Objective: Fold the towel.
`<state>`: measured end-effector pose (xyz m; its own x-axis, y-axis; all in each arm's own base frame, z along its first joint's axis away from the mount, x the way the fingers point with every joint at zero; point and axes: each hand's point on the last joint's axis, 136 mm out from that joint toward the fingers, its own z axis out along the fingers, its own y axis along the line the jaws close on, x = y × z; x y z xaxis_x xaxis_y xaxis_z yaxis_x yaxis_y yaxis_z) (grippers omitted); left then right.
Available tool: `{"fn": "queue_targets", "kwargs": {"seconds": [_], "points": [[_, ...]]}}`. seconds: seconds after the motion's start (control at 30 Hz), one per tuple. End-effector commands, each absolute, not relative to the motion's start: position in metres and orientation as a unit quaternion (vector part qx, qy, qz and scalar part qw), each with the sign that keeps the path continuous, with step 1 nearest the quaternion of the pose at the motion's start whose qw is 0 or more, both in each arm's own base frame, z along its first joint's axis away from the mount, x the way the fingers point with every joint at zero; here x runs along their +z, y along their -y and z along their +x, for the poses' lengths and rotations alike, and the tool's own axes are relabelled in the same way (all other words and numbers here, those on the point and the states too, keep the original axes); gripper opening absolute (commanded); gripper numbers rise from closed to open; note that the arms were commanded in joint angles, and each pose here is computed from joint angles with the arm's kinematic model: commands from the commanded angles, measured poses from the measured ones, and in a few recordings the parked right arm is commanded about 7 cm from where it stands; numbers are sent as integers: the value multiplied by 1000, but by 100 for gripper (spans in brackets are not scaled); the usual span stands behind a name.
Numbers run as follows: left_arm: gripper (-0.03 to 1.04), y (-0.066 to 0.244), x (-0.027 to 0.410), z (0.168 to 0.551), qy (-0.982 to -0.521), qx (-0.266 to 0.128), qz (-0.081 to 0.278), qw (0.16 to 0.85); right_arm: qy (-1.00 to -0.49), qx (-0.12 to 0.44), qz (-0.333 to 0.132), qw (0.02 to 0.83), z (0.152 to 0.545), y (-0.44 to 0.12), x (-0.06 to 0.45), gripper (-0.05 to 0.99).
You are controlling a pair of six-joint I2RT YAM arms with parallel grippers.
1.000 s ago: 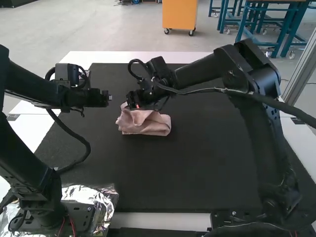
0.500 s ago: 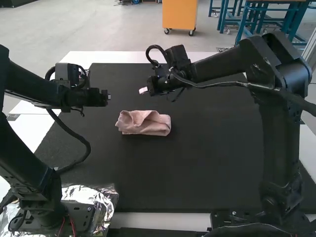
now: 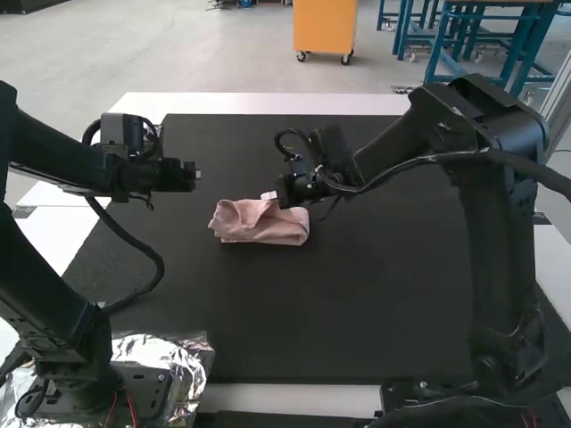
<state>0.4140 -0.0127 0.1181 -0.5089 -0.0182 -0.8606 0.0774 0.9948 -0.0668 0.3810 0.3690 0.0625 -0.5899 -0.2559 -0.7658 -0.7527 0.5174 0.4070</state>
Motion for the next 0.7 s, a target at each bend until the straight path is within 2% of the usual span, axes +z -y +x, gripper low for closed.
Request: {"fn": "queue_targets", "kwargs": {"seconds": [0.0, 0.4, 0.67], "points": [[97, 13, 133, 421, -856, -42, 21, 514, -799, 401, -319, 315, 372, -377, 57, -2], [97, 13, 138, 422, -852, -42, 22, 521, -795, 415, -326, 299, 356, -398, 20, -2], [97, 14, 143, 422, -849, -43, 23, 526, -778, 445, -327, 300, 338, -426, 3, -2]]}}
